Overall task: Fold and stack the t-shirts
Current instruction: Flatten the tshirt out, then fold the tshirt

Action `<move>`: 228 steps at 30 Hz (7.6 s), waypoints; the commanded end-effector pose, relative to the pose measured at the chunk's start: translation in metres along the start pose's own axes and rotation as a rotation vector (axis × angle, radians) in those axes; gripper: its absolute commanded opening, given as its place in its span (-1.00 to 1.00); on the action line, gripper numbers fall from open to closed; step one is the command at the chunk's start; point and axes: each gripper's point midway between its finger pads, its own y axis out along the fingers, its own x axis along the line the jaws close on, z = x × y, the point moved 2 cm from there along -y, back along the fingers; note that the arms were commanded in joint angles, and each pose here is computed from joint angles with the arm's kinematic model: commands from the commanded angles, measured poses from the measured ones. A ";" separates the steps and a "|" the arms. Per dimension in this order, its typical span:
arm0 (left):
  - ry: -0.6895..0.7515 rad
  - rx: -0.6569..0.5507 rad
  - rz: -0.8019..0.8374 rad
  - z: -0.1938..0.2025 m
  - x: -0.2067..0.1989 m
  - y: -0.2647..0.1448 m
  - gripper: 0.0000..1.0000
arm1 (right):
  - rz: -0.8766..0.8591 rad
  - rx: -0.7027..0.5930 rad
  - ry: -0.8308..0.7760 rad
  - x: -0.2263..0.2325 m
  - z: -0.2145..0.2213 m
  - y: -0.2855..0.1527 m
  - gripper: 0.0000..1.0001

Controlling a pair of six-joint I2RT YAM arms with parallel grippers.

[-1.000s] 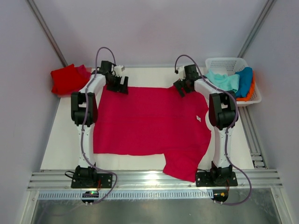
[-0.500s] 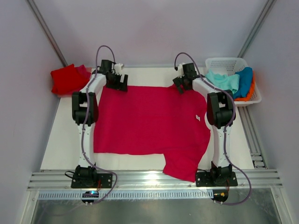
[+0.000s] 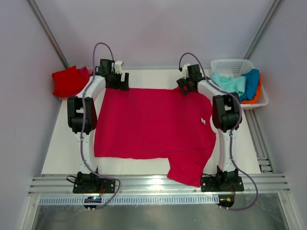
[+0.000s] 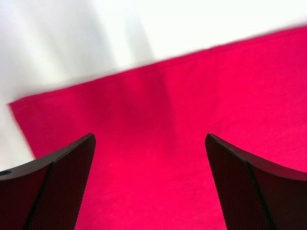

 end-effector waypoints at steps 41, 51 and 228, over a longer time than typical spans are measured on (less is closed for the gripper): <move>0.085 0.085 -0.146 0.031 0.035 -0.028 0.95 | -0.030 -0.032 -0.278 0.012 -0.019 0.039 -0.62; 0.058 0.115 -0.119 0.045 0.034 -0.016 0.95 | 0.029 -0.081 -0.275 -0.004 -0.038 0.017 -0.94; -0.094 0.217 0.317 0.110 -0.020 -0.204 -1.00 | -0.550 0.427 -0.324 0.091 0.151 -0.256 -0.63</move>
